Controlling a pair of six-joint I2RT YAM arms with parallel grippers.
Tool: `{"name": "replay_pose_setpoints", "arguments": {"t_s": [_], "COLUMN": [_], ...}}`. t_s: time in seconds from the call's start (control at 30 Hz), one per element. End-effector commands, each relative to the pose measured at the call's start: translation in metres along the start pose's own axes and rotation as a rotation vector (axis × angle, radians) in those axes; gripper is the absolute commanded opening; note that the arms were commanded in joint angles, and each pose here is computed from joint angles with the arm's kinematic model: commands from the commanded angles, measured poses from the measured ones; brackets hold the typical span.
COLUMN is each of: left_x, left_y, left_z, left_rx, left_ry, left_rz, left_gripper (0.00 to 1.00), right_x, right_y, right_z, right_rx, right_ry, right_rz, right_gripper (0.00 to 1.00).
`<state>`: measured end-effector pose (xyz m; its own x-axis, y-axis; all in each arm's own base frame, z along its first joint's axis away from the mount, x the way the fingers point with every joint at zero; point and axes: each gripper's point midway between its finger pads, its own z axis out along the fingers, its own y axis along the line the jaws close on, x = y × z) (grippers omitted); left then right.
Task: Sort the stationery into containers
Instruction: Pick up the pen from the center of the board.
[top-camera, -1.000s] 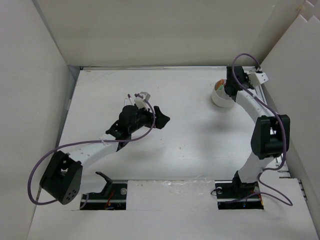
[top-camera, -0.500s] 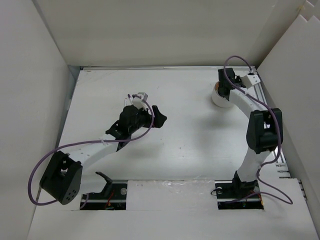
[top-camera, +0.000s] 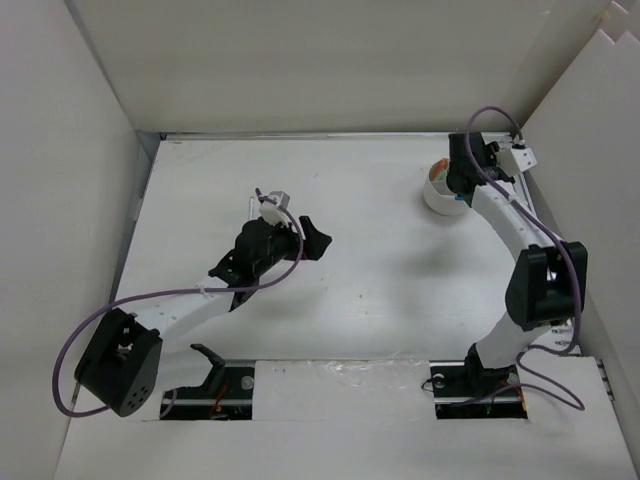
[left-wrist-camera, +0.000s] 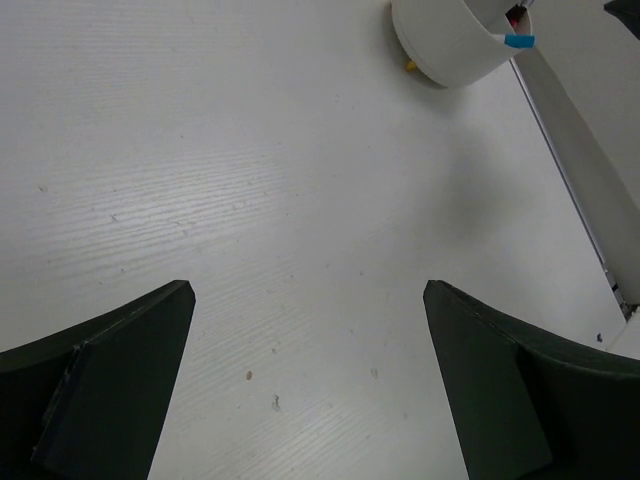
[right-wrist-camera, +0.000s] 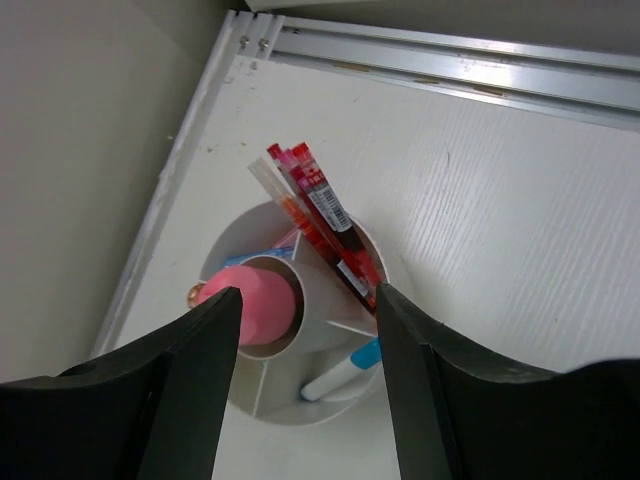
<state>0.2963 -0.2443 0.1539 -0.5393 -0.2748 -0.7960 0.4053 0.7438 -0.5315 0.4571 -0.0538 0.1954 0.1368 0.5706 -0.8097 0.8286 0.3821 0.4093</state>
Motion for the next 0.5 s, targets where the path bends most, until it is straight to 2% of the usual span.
{"name": "replay_pose_setpoints", "arguments": {"t_s": [0.0,0.1,0.13,0.17,0.2,0.23,0.27,0.3,0.37,0.43,0.47], "left_x": [-0.031,-0.035,-0.042,-0.041,-0.048,-0.049,-0.05,-0.051,-0.051,-0.053,-0.049], "left_y": [-0.002,0.015,0.016,0.023,0.031,0.038,0.045,0.052,0.076,0.093,0.1], "left_z": [-0.007,-0.008,-0.007,-0.008,-0.007,-0.006,-0.005,-0.004,-0.001,-0.002,0.001], "left_rx": [-0.024,-0.083,-0.101,-0.134,-0.194,-0.234,-0.277,-0.319,-0.46,-0.559,-0.604], "left_ry": [-0.11,-0.122,-0.146,-0.146,-0.167,-0.171,-0.17,-0.169,-0.156,-0.153,-0.112], "left_rz": [-0.012,-0.036,-0.036,-0.038,-0.048,-0.049,-0.048,-0.047,-0.036,-0.028,-0.018], "left_gripper": [0.99,0.97,0.81,0.7,0.36,0.36,0.23,0.23,0.17,0.25,0.3], "right_x": [-0.03,-0.037,-0.024,-0.031,-0.017,-0.007,-0.002,0.007,0.031,0.042,0.051], "right_y": [0.013,0.011,0.008,0.009,0.015,0.017,0.016,0.018,0.022,0.021,0.022], "right_z": [-0.03,-0.054,-0.063,-0.079,-0.094,-0.107,-0.122,-0.135,-0.171,-0.19,-0.205], "right_rx": [-0.095,-0.174,-0.207,-0.264,-0.337,-0.399,-0.479,-0.542,-0.676,-0.728,-0.766], "right_ry": [0.018,0.061,0.089,0.106,0.191,0.244,0.285,0.329,0.449,0.491,0.519], "right_rz": [0.101,0.142,0.135,0.16,0.163,0.159,0.189,0.175,0.148,0.12,0.085], "right_gripper": [0.62,0.62,0.62,0.57,0.48,0.37,0.24,0.02,0.0,0.0,0.0]}}
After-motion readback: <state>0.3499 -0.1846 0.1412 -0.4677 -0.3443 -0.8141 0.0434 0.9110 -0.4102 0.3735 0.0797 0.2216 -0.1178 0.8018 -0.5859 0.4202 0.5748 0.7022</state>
